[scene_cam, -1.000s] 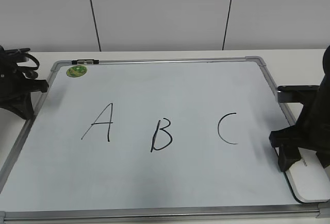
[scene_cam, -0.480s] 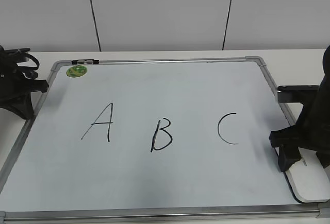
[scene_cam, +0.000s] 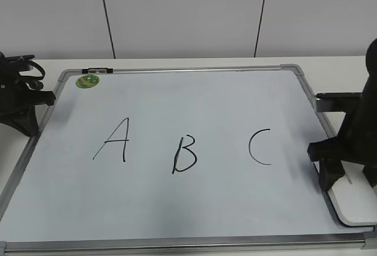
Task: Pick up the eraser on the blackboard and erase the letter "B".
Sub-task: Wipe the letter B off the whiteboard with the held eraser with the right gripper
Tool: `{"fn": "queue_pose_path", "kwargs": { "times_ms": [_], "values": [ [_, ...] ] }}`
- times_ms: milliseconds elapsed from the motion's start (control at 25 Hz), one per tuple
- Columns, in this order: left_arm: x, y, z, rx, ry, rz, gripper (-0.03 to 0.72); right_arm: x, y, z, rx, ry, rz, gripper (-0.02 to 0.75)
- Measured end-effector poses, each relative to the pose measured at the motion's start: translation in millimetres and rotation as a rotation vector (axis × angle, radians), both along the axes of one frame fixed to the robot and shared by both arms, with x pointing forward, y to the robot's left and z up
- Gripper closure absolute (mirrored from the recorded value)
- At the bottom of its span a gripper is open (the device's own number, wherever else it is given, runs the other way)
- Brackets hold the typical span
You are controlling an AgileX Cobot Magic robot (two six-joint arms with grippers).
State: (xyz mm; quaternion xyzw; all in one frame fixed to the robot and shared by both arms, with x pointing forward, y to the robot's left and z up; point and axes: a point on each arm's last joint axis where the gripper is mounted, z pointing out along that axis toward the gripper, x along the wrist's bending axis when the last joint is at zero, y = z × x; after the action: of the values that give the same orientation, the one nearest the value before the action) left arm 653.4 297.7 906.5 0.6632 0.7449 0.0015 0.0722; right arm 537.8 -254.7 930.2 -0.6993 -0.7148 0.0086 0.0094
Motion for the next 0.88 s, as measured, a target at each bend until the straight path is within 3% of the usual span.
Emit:
{"fn": "queue_pose_path", "kwargs": {
  "times_ms": [200,400,880],
  "values": [
    [0,0,0,0.000,0.000,0.000,0.675,15,3,26,0.000,0.004,0.003,0.204],
    [0,0,0,0.000,0.000,0.000,0.675,34,30,50,-0.002,-0.010,0.086,0.204],
    [0,0,0,-0.002,0.000,0.001,0.675,78,108,42,0.003,-0.029,0.264,0.204]
  ]
}}
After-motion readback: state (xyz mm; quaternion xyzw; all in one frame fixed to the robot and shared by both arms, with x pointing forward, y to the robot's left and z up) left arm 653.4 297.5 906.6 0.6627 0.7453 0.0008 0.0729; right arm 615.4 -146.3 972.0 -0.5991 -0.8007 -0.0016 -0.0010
